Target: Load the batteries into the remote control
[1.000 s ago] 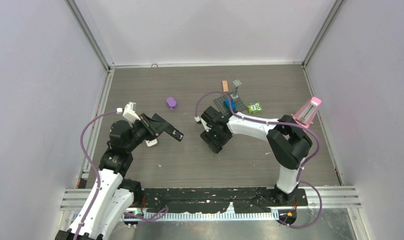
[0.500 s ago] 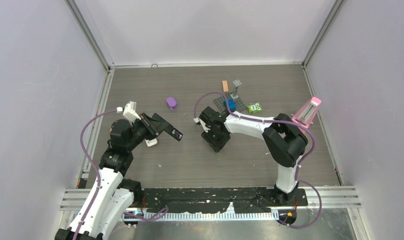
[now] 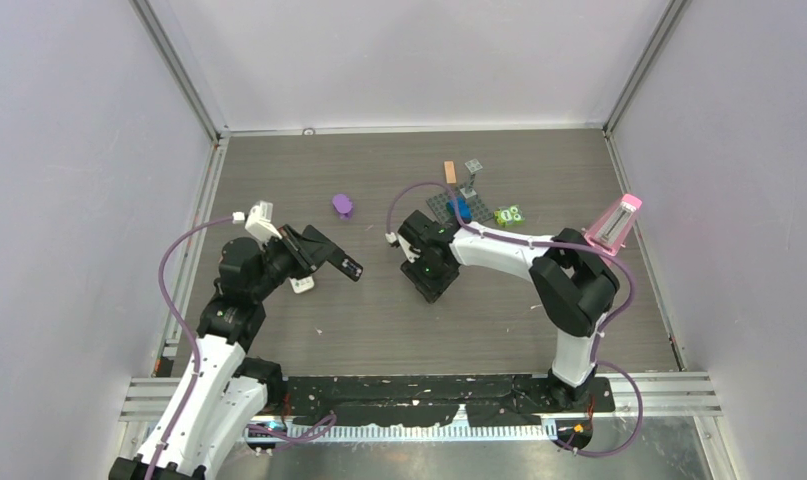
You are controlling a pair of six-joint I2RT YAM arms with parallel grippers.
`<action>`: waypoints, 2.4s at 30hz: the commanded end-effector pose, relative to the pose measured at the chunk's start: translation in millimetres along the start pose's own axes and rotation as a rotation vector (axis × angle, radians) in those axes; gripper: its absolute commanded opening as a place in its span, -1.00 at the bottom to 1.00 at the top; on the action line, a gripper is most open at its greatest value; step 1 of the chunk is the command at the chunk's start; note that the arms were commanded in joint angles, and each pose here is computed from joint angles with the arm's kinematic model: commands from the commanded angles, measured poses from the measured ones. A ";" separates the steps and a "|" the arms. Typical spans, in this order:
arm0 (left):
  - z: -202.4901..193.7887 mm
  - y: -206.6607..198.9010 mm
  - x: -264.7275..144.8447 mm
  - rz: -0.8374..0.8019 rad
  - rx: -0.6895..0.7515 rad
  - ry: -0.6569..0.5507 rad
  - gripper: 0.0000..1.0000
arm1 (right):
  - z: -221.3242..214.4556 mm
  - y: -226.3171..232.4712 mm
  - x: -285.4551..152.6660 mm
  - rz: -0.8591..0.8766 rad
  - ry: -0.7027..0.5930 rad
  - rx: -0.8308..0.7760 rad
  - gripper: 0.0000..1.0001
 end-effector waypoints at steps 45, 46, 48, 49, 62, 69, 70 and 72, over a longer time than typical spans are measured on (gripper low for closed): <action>2.3 -46.5 -6.6 -0.450 0.225 0.034 -1.00 | 63.7 121.1 -158.8 0.234 -0.673 -0.156 -0.22; 2.8 -46.6 -6.7 -0.448 0.225 0.031 -1.00 | 63.3 121.4 -156.7 0.232 -0.664 -0.159 -0.22; 3.8 -46.8 -6.7 -0.443 0.225 0.027 -1.00 | 63.0 121.5 -154.9 0.229 -0.655 -0.162 -0.22; 4.9 -47.1 -6.8 -0.440 0.226 0.021 -1.00 | 62.5 121.8 -154.6 0.229 -0.650 -0.165 -0.22; 8.5 -46.3 -9.7 -0.401 0.250 0.008 -1.00 | 58.5 119.0 -151.0 0.208 -0.627 -0.181 -0.23; 9.0 -46.1 -9.7 -0.396 0.249 0.005 -1.00 | 57.6 121.6 -150.6 0.216 -0.622 -0.196 -0.23; 9.1 -45.9 -9.5 -0.395 0.248 0.005 -1.00 | 57.4 122.3 -150.1 0.218 -0.619 -0.198 -0.23; 9.3 -46.7 -9.6 -0.400 0.248 0.008 -1.00 | 57.7 122.1 -149.9 0.213 -0.619 -0.198 -0.22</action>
Point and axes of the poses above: each gripper's point midway between its finger pads, its own x axis out along the fingers, its own y axis along the line the jaws close on, z = x × y, the point moved 6 cm from there along -x, back along the fingers, and after that the axes turned 7 degrees about x, right-handed, at the moved point
